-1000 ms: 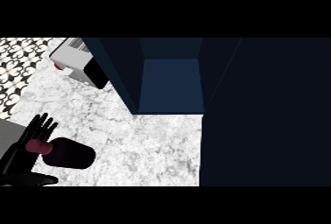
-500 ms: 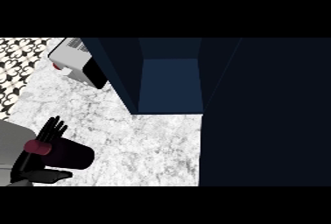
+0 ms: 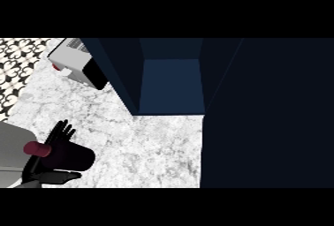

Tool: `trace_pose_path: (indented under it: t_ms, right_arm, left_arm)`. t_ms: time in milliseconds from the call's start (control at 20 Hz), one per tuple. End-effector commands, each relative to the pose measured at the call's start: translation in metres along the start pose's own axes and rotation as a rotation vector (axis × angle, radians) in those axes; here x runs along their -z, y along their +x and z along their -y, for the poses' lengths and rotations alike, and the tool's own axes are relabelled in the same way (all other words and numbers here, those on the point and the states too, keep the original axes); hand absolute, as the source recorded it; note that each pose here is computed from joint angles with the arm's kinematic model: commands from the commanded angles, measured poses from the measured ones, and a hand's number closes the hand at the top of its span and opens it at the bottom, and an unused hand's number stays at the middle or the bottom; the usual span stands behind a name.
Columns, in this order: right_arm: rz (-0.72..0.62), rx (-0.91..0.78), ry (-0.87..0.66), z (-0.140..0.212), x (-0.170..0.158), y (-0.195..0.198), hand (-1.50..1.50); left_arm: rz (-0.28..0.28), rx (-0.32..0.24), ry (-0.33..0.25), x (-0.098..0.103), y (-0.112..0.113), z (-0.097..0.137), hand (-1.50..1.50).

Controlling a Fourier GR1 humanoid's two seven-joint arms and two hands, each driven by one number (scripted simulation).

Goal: Pick up the wine, place it into the cabinet and close the cabinet

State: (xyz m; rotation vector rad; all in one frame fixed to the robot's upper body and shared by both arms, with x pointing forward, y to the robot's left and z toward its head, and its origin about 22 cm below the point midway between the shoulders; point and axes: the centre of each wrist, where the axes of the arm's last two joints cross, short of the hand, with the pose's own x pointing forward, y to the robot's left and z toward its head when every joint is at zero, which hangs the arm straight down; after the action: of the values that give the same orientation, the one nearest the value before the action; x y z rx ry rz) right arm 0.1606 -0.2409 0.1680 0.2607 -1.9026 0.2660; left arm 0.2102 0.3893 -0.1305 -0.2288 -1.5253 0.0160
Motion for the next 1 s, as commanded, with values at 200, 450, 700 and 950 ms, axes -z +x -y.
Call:
trace_pose_path:
  t_ms: [200, 450, 700, 950]
  right_arm:
    - [0.011, -0.011, -0.003, 0.000, -0.005, 0.003, -1.50]
    - [0.002, 0.019, -0.011, 0.005, -0.003, -0.008, -1.50]
    - [0.008, -0.009, 0.002, 0.002, 0.007, -0.015, -1.50]
    - [0.011, -0.009, 0.018, 0.007, -0.002, -0.005, -1.50]
  left_arm:
    - [0.091, -0.198, -0.104, -0.003, -0.017, 0.011, -1.50]
    - [0.087, -0.189, -0.100, -0.002, -0.021, 0.013, -1.50]
    - [0.085, -0.198, -0.141, 0.008, -0.009, 0.005, 1.50]
    - [0.083, -0.185, -0.135, 0.004, -0.023, 0.018, 1.50]
